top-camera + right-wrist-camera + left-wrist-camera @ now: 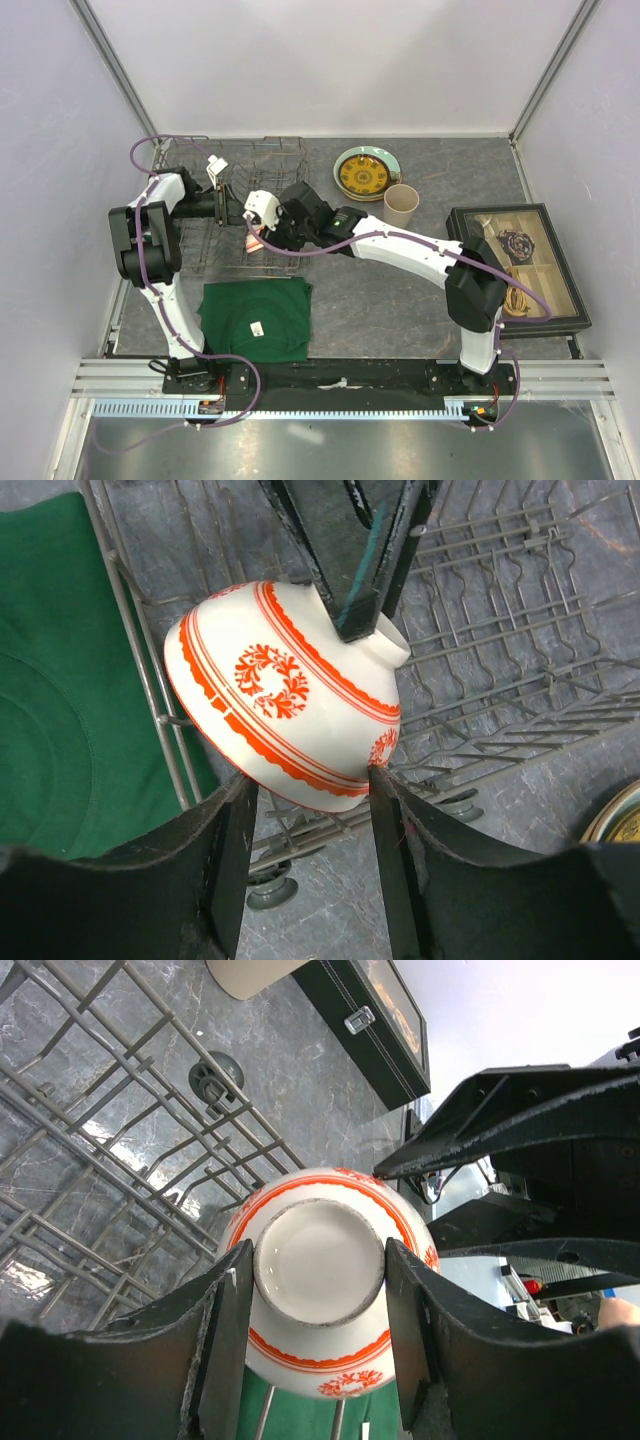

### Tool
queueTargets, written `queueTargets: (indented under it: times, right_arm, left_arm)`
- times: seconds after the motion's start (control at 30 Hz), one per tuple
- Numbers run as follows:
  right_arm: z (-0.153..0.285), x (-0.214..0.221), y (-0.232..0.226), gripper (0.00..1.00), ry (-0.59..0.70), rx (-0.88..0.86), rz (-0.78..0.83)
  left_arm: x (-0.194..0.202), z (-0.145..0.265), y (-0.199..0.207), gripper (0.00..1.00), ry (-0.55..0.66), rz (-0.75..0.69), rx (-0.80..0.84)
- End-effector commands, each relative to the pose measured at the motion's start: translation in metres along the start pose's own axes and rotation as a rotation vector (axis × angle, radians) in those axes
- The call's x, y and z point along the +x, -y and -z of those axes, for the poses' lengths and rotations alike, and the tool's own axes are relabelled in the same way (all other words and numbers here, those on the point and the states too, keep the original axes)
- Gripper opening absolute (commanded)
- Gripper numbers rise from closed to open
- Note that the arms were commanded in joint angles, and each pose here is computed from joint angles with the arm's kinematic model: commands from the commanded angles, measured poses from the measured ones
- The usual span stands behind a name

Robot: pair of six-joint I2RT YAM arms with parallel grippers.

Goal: Unload the mixed dishes from the dish rack
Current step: Place the bowl at the center of the board.

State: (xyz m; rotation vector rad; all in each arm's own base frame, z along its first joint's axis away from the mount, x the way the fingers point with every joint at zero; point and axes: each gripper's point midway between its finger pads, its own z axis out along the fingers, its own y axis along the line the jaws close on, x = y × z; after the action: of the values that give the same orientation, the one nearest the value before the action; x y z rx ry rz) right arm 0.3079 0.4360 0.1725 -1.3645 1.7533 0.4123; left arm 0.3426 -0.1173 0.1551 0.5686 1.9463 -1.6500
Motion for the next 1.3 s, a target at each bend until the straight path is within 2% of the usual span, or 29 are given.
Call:
queueTargets:
  times: [0.0, 0.5, 0.7, 0.87, 1.27]
  right_arm:
    - [0.004, -0.052, 0.018, 0.55, 0.148, 0.089, 0.046]
    - [-0.009, -0.03, 0.016, 0.54, 0.06, 0.289, 0.215]
    - [-0.01, -0.021, 0.017, 0.54, 0.027, 0.436, 0.3]
    - [-0.01, -0.014, 0.02, 0.52, -0.001, 0.518, 0.305]
    - [0.007, -0.008, 0.024, 0.4, 0.04, 0.648, 0.292]
  left_arm:
    - [-0.018, -0.004, 0.054, 0.02, 0.106, 0.126, 0.089]
    - [-0.016, -0.004, 0.054, 0.02, 0.106, 0.144, 0.091]
    - [-0.016, -0.005, 0.054, 0.02, 0.106, 0.149, 0.093]
    - [-0.015, -0.005, 0.053, 0.02, 0.108, 0.15, 0.093]
    - [-0.013, -0.005, 0.053, 0.02, 0.106, 0.149, 0.092]
